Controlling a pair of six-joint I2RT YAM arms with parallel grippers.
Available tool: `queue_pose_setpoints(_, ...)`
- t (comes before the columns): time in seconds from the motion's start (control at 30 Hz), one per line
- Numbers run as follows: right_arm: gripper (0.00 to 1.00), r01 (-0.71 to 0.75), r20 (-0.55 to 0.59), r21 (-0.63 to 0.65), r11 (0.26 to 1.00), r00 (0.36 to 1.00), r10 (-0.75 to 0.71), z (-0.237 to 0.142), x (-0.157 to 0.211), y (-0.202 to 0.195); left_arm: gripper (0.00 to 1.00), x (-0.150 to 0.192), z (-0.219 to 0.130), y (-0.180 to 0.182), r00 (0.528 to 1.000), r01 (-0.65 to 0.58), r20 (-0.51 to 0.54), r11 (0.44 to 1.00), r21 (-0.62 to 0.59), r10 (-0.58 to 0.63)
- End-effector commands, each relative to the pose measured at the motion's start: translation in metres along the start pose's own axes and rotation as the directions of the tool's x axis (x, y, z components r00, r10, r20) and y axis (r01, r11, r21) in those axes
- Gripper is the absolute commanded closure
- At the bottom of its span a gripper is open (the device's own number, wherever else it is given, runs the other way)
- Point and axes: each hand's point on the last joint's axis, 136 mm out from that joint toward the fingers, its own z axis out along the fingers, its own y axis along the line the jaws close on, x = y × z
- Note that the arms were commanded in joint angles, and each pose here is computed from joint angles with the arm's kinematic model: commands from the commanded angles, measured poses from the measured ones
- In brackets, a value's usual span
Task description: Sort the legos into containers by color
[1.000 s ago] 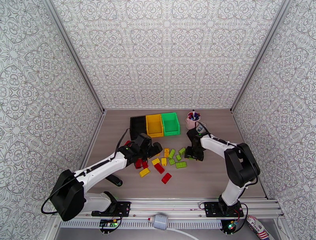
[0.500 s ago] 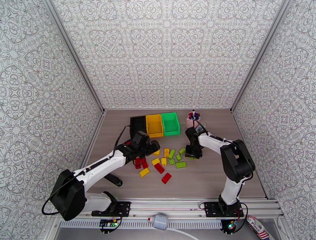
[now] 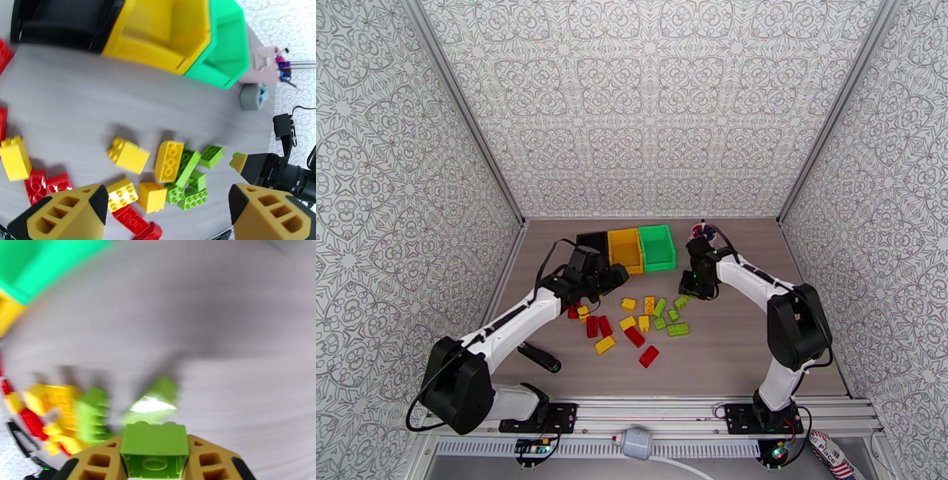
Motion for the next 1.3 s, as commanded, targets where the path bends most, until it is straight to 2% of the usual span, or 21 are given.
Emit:
queue_pose_setpoints(0.0,0.79,-0.020,0.012,-0.138,0.990,1.000,0.022,-0.006,-0.022,0.041,0.14,-0.009,0.003,-0.015,0.999,-0.037,-0.016,0.998,0.041,0.037)
queue_pose_setpoints(0.23,0.79,-0.099,0.065,-0.278,0.955,0.990,0.121,-0.008,-0.084,0.088,0.14,-0.016,0.010,-0.016,0.999,-0.034,-0.018,0.999,0.035,0.035)
queue_pose_setpoints(0.43,0.76,-0.162,0.100,-0.315,0.935,0.974,0.202,0.000,-0.131,0.104,0.14,-0.016,0.009,-0.011,1.000,-0.015,-0.014,0.999,0.032,0.015)
queue_pose_setpoints(0.53,0.67,-0.203,0.103,-0.310,0.929,0.964,0.245,0.008,-0.149,0.100,0.14,-0.015,0.006,-0.008,1.000,-0.006,-0.010,0.999,0.032,0.006)
queue_pose_setpoints(0.67,0.41,-0.205,0.103,-0.302,0.931,0.964,0.246,0.011,-0.163,0.101,0.14,-0.014,0.000,0.000,1.000,0.009,-0.001,1.000,0.024,-0.009)
queue_pose_setpoints(0.77,0.29,-0.179,0.112,-0.294,0.939,0.969,0.220,0.006,-0.165,0.103,0.14,-0.013,-0.006,0.008,1.000,0.016,0.007,1.000,0.005,-0.016)
queue_pose_setpoints(0.93,0.23,-0.158,0.124,-0.228,0.961,0.974,0.189,-0.010,-0.152,0.090,0.14,-0.013,-0.016,0.019,1.000,0.011,0.025,0.998,-0.054,-0.009)
queue_pose_setpoints(1.1,0.21,-0.134,0.132,-0.049,0.990,0.981,0.139,-0.035,-0.123,0.053,0.08,-0.004,-0.025,0.032,1.000,-0.002,0.002,0.983,-0.184,0.002)
queue_pose_setpoints(1.17,0.20,-0.134,0.161,0.026,0.991,0.979,0.128,-0.048,-0.112,0.032,0.01,0.006,-0.030,0.033,1.000,-0.026,-0.013,0.973,-0.231,0.023)
queue_pose_setpoints(1.27,0.18,-0.131,0.185,0.129,0.983,0.977,0.106,-0.060,-0.091,0.002,0.01,0.024,-0.038,0.033,0.998,-0.068,-0.029,0.955,-0.289,0.063)
